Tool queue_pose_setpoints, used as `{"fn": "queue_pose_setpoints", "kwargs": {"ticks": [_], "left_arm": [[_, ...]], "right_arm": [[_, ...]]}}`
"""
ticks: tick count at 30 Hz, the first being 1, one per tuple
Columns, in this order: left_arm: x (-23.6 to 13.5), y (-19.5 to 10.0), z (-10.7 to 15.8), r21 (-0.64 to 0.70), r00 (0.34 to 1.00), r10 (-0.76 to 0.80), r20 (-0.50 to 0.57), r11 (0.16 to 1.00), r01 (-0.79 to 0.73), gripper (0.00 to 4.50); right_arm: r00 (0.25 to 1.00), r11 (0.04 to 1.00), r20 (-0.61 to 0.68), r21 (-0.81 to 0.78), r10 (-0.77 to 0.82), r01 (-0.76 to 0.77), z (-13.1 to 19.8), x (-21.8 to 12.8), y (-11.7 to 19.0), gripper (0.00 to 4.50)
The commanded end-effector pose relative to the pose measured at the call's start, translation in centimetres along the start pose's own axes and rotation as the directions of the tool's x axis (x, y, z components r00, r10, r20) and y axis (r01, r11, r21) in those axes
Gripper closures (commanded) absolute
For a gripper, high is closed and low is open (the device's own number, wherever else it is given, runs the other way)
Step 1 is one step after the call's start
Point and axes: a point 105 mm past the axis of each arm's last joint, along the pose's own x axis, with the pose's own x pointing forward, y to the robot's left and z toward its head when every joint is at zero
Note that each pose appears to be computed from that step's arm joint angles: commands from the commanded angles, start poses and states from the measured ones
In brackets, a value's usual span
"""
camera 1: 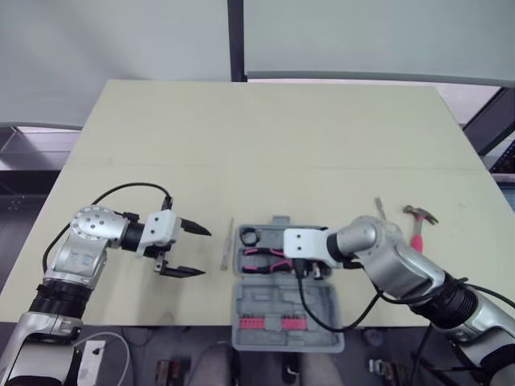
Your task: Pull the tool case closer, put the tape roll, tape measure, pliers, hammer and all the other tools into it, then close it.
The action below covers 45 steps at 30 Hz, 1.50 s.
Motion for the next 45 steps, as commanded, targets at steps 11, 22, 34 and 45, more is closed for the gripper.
{"fn": "queue_pose_setpoints", "kwargs": {"ticks": [11,22,34,45], "left_arm": [[0.3,0.7,1.4,0.063,1.0,0.009,-0.001,0.998,-0.009,0.0],[0.5,0.7,2.9,0.091,0.999,0.003,0.033,0.996,-0.006,0.0],[1.6,0.9,3.2,0.105,0.998,0.013,0.054,0.994,-0.019,0.0],[1.6,1.1,3.1,0.112,0.999,0.016,0.047,0.993,-0.021,0.0]], "right_arm": [[0.991,0.998,0.135,0.058,-0.02,0.013,1.0,-2.5,-0.8,1.65],[0.823,0.954,0.539,0.299,-0.18,0.013,1.4,-3.1,-1.3,0.95],[0.741,0.904,0.634,0.418,-0.221,-0.088,-1.4,1.0,0.4,4.47],[0.926,0.916,0.359,0.399,-0.12,-0.036,-6.7,5.0,2.7,4.47]]}}
